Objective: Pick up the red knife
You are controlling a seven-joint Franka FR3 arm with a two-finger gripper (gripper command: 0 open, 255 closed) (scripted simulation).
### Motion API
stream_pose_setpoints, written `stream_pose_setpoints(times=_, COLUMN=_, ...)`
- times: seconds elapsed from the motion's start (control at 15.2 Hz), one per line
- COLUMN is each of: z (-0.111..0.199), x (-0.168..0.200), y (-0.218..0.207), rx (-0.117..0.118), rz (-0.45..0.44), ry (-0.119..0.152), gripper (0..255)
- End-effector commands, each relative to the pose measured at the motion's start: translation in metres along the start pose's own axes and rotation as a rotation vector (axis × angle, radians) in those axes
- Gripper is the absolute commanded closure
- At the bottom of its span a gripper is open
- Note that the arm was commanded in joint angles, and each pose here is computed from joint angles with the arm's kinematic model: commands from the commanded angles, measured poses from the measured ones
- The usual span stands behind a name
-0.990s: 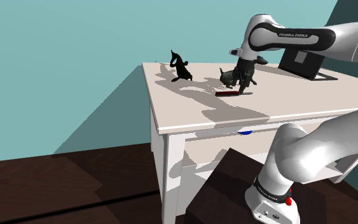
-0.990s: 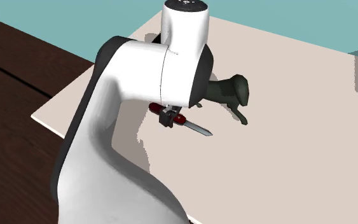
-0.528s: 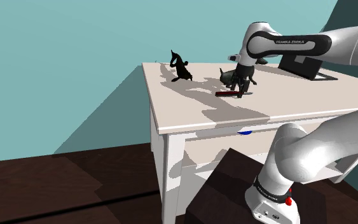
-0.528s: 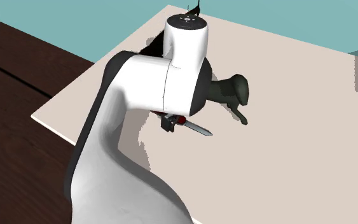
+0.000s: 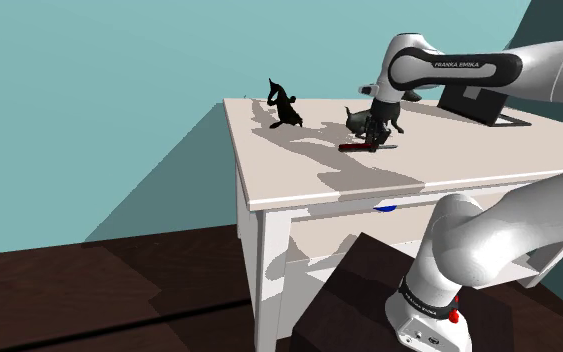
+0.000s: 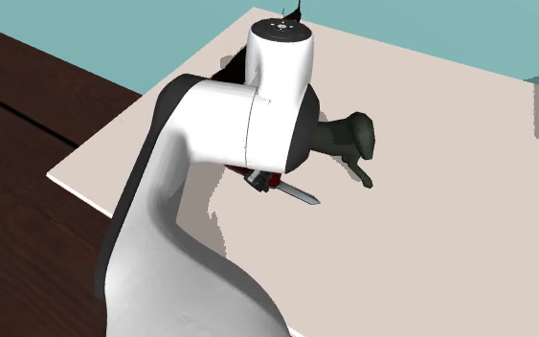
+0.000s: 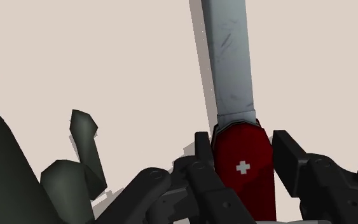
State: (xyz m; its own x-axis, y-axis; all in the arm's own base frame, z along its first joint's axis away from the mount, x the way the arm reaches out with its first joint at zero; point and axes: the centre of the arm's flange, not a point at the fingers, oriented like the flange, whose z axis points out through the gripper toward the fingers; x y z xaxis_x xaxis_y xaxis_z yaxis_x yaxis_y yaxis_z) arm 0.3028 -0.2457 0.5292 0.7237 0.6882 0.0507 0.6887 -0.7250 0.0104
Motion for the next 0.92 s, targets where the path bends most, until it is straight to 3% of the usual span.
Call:
stream_pose_setpoints(times=0.0, z=0.004, x=0.000, y=0.001, rx=0.001, rz=0.001, ry=-0.004, gripper=255)
stream_pose_setpoints(times=0.86, z=-0.059, x=0.003, y=0.001, rx=0.001, rz=0.001, ry=-0.004, gripper=255)
